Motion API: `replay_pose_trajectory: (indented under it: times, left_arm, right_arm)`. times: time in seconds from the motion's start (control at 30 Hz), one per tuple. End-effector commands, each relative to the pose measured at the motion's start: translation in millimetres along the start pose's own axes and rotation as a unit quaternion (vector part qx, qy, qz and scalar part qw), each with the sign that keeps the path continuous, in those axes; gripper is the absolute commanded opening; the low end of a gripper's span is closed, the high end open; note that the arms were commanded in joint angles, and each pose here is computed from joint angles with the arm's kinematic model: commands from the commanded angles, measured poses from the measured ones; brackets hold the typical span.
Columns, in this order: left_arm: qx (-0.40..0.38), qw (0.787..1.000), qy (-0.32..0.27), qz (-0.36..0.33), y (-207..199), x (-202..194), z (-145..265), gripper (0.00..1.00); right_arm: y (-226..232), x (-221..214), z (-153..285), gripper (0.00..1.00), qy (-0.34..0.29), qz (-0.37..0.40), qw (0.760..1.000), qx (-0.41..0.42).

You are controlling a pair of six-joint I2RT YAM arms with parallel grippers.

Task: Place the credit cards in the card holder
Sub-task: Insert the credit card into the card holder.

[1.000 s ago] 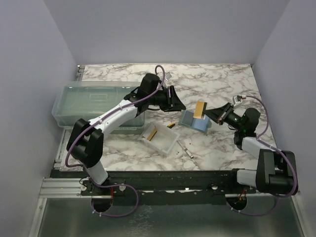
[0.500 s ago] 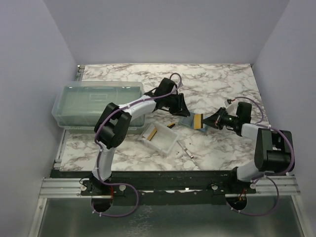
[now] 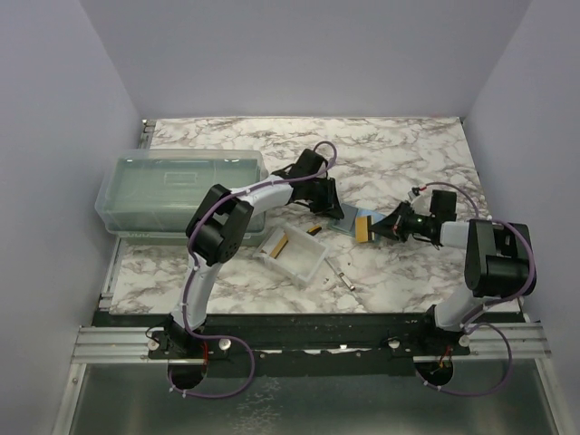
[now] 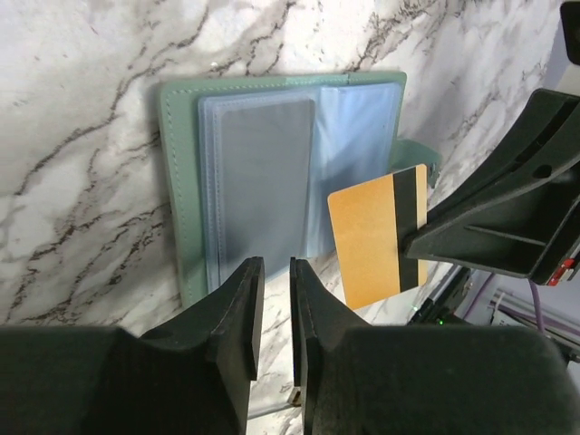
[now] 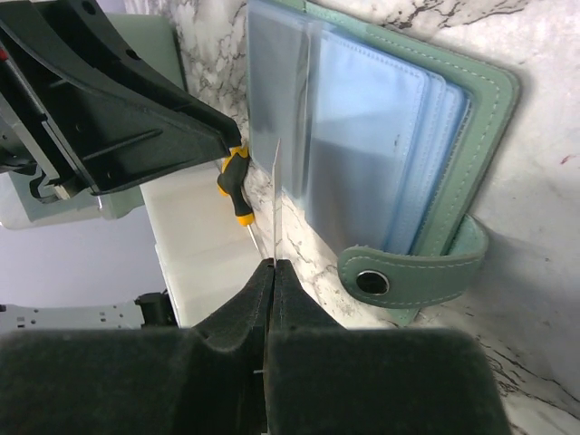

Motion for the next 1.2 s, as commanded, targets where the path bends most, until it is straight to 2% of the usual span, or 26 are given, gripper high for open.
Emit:
replay_pose_trajectory:
  times: [0.0, 0.4, 1.17]
  left_arm:
    - [0.027, 0.999, -0.014, -0.012, 6, 6, -7, 0.23]
    - [0.059, 0.998, -0.011, 0.001, 23, 1, -14, 0.19]
    - [0.059, 0.998, -0.006, 0.006, 22, -2, -12, 0.18]
  right_arm:
    - [-3, 5, -2, 0.0, 0.005, 0.008, 1.0, 0.009]
    - [-11, 5, -9, 0.0, 0.007, -0.006, 1.0, 0.018]
    - [-23, 23, -23, 0.0, -0.015, 0.001, 1.0, 0.01]
Point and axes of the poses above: each gripper's point midway between its finger pads, its own z axis back along the fingers, its own y axis along the line the jaws close on, x = y × z, the point moved 10 cm from there along z, back along the fingers, and after that the axes turned 3 degrees about z, right-handed, at the moved point
